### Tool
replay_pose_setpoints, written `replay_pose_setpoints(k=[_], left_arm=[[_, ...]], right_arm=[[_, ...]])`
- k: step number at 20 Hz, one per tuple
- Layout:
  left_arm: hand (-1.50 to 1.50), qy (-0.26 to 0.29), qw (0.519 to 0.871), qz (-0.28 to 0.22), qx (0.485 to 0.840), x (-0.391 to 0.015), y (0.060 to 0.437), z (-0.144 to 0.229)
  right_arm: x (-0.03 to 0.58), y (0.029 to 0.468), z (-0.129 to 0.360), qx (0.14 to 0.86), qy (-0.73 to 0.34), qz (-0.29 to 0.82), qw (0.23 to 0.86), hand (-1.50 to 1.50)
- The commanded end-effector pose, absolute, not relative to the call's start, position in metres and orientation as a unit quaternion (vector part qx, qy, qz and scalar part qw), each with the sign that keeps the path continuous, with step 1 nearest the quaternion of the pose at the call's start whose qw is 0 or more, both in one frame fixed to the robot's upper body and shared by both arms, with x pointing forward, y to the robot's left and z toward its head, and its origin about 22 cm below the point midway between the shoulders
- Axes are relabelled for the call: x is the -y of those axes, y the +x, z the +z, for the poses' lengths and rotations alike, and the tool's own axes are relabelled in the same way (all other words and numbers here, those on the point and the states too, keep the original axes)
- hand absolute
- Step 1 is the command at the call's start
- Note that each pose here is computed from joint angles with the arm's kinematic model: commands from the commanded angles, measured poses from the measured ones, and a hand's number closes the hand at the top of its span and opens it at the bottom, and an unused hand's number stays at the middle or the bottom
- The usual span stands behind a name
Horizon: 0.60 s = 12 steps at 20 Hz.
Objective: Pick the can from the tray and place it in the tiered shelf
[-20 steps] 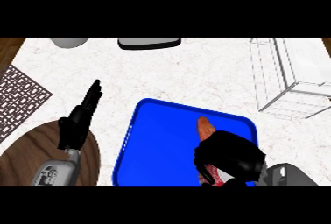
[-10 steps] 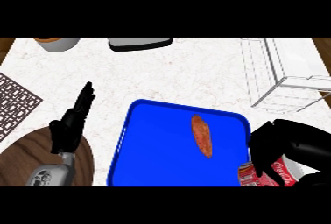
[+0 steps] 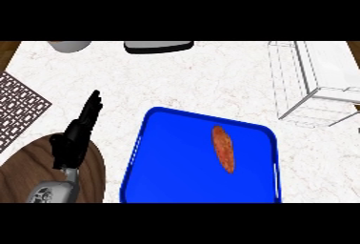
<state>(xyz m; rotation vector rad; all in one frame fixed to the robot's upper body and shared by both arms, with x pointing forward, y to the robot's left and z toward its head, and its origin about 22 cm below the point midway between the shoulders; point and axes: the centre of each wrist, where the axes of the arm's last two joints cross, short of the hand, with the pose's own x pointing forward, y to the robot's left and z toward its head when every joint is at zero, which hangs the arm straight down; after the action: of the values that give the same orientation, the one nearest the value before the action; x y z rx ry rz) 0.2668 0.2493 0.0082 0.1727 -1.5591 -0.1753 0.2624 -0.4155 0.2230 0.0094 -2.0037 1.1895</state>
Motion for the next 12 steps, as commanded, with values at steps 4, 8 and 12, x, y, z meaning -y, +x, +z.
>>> replay_pose_setpoints(k=[4, 8, 12], left_arm=[[0.00, 0.057, 0.694, -0.105, 0.711, -0.232, 0.275, 0.018], [0.00, 0.048, 0.690, -0.108, 0.715, -0.217, 0.281, 0.024], [0.00, 0.038, 0.691, -0.121, 0.711, -0.222, 0.278, 0.019]], right_arm=[[0.517, 0.234, 0.286, 0.844, 0.001, 0.397, 0.360, 1.50], [0.538, 0.224, 0.295, 0.851, 0.006, 0.374, 0.368, 1.50], [0.551, 0.220, 0.314, 0.852, -0.022, 0.362, 0.378, 1.50]])
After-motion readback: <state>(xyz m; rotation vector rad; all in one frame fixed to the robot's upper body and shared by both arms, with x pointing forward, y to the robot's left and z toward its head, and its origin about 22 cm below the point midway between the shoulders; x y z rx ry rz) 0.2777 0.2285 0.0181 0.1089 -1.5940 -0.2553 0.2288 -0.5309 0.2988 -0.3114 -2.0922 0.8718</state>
